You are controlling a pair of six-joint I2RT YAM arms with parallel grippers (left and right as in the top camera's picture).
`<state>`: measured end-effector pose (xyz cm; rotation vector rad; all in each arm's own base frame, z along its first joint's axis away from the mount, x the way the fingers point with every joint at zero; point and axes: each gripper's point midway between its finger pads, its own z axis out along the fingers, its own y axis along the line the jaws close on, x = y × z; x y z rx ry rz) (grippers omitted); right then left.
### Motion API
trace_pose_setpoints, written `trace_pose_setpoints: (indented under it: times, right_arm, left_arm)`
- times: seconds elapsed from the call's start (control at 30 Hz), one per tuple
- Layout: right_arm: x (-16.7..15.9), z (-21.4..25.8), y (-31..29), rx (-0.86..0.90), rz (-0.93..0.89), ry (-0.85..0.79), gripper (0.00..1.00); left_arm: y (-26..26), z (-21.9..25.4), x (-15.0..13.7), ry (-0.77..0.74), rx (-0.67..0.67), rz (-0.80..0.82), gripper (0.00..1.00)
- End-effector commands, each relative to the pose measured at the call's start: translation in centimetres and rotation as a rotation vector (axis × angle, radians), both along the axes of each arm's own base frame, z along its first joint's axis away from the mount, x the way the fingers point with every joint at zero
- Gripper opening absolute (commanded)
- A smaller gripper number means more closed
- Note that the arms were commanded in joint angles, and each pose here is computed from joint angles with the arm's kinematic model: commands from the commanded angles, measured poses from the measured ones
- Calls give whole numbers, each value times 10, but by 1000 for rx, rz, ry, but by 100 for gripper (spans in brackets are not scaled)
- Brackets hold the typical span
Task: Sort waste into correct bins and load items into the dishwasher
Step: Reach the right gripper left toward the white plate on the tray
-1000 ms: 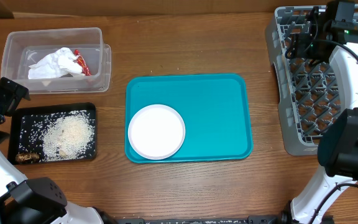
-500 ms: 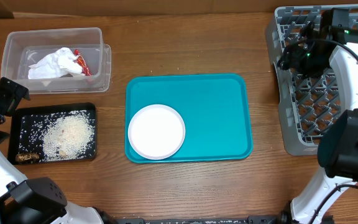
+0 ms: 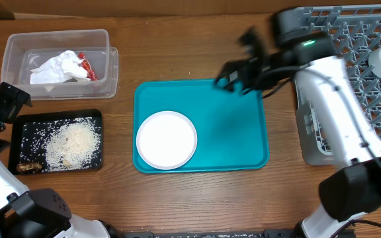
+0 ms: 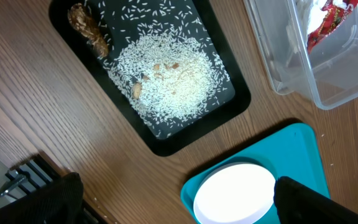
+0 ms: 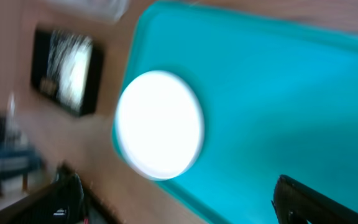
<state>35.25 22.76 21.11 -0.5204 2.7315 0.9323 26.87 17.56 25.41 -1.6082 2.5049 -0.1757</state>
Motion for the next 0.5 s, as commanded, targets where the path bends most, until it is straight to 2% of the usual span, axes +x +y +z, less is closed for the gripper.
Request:
trace_pose_setpoints:
  times: [0.0, 0.2, 0.27, 0.3, 0.47]
  right_arm:
    - [-32, -1, 51, 36, 122, 9, 100]
    - [-83, 17, 146, 149, 357, -122, 100]
    - [-91, 13, 165, 114, 383, -189, 100]
    - [-91, 6, 171, 69, 360, -213, 100]
    - [-67, -36, 171, -225, -3, -286, 100]
  left_arm:
    - [-1, 0, 0, 5, 1, 10, 100]
    - [-1, 0, 0, 5, 1, 11, 100]
    - [-1, 0, 0, 5, 1, 11, 100]
    - [-1, 0, 0, 5, 1, 10, 100]
    - [-1, 0, 0, 5, 1, 10, 100]
